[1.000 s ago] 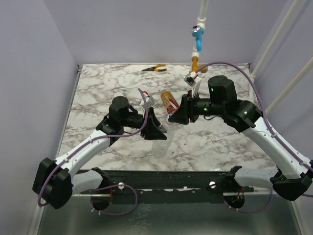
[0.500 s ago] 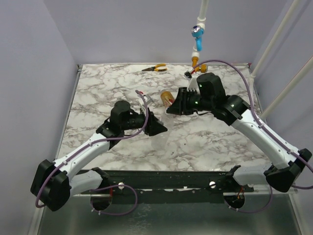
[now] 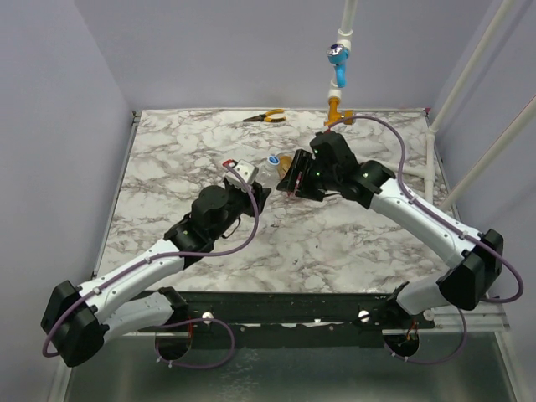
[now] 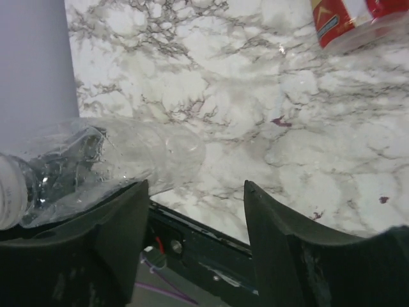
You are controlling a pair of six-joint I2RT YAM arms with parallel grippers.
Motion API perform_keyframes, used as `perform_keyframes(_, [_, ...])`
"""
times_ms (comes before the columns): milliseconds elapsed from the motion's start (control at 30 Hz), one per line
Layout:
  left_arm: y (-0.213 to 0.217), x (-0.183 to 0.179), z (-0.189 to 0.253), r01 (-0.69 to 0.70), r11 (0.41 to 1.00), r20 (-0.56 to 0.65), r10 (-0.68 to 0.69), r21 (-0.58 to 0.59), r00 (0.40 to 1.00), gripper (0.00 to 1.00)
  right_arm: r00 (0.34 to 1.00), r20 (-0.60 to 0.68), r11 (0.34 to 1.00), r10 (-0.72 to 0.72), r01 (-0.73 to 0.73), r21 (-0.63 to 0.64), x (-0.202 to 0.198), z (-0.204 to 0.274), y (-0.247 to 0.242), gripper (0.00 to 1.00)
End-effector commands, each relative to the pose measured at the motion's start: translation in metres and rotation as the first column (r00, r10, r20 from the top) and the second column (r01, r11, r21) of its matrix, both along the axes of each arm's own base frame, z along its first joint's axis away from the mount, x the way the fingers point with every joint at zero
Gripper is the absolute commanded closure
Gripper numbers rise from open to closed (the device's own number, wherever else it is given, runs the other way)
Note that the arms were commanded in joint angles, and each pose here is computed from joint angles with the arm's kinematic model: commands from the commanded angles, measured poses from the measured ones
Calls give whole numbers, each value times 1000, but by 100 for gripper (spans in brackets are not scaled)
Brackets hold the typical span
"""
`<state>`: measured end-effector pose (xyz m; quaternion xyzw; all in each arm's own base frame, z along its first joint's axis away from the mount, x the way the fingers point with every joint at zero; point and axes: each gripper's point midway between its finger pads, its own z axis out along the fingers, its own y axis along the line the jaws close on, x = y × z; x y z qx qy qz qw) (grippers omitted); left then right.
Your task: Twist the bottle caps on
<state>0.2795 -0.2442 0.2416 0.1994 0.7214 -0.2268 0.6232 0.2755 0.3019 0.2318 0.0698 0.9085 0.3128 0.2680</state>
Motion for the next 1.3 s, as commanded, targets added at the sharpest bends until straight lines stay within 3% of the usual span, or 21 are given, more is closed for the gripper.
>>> perform_keyframes(0, [5, 1, 6, 38, 999, 0, -38, 37, 999, 96, 979, 201, 999, -37, 38, -1, 9, 52, -21, 26])
perform_keyframes(67, [7, -3, 1, 107, 994, -55, -107, -3, 993, 96, 956, 294, 1000, 12, -17, 15, 1, 76, -26, 19])
perform_keyframes(200, [-4, -23, -1, 323, 942, -139, -333, -89, 933, 96, 885, 420, 975, 202, -222, 0, -25, 103, -23, 17])
perform_keyframes(267, [-19, -48, 6, 491, 860, -144, -509, -143, 849, 96, 839, 462, 949, 286, -316, -15, -37, 109, -19, 17])
perform_keyframes(333, [-32, -79, 15, 657, 727, -134, -684, -200, 717, 95, 781, 493, 905, 383, -423, -33, -52, 113, -13, 18])
perform_keyframes(400, [-37, -97, 23, 736, 633, -131, -773, -242, 621, 95, 725, 506, 854, 468, -518, -47, -65, 114, -7, 18])
perform_keyframes(533, [-40, -112, 24, 789, 540, -158, -841, -293, 517, 94, 694, 485, 819, 532, -566, -89, -72, 109, -8, 24])
perform_keyframes(1000, [-41, -117, 24, 794, 513, -172, -858, -327, 484, 95, 673, 470, 786, 571, -613, -78, -79, 103, -3, 53])
perform_keyframes(1267, [-41, -114, 22, 786, 526, -175, -850, -326, 497, 96, 667, 460, 770, 586, -636, -60, -87, 106, -3, 50])
